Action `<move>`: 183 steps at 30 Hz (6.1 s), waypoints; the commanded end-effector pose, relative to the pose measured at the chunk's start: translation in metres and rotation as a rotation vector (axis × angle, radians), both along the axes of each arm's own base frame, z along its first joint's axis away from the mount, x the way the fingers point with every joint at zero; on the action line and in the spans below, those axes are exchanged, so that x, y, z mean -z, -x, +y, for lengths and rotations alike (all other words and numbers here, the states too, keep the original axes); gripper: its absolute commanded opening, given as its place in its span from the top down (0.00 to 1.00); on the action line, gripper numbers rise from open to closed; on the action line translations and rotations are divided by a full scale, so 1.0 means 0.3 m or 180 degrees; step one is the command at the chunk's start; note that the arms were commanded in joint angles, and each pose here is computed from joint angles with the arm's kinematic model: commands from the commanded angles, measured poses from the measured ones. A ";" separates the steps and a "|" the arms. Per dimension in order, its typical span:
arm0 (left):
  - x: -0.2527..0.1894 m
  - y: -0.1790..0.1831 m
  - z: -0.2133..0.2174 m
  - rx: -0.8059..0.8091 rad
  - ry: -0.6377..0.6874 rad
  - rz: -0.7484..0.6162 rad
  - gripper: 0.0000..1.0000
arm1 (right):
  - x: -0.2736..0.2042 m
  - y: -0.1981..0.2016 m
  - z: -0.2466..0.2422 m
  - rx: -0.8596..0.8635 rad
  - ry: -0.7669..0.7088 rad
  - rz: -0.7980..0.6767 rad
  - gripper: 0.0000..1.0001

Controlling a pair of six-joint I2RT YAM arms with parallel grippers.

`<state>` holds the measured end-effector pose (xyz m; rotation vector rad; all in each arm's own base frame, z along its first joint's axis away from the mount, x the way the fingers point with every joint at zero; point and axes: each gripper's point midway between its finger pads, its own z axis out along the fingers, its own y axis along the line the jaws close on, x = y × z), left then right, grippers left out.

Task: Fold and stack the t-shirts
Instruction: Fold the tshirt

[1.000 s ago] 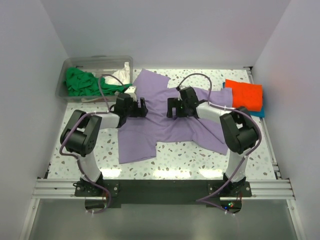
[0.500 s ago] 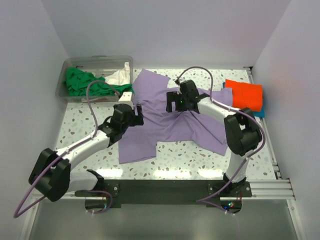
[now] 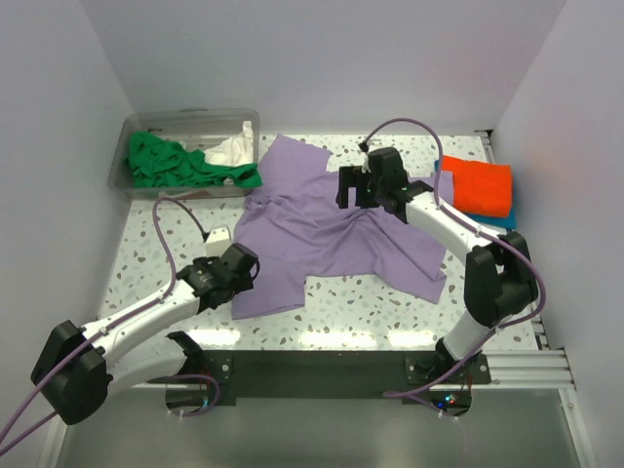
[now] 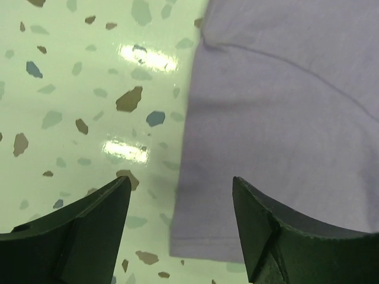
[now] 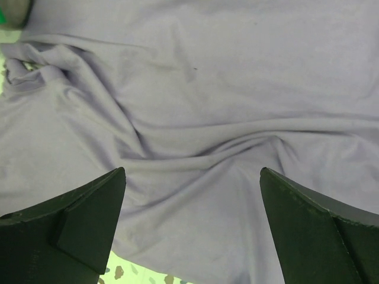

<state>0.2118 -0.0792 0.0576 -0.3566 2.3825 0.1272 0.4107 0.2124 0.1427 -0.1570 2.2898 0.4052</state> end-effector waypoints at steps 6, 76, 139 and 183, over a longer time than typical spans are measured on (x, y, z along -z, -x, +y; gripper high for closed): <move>0.039 0.107 -0.014 -0.0192 0.0198 0.0248 0.33 | 0.003 0.000 -0.100 0.0191 0.0066 0.0004 0.01; -0.092 -0.077 -0.220 0.0861 0.0354 -0.0740 1.00 | 0.121 0.365 -0.481 0.1268 0.0555 0.0827 0.03; -0.095 -0.091 -0.182 0.1154 0.0665 -0.0944 1.00 | 0.370 0.712 -0.661 0.2229 0.0369 0.2332 0.41; -0.094 -0.089 -0.180 0.1142 0.0671 -0.0947 1.00 | 0.418 0.736 -0.701 0.2510 0.0370 0.2260 0.69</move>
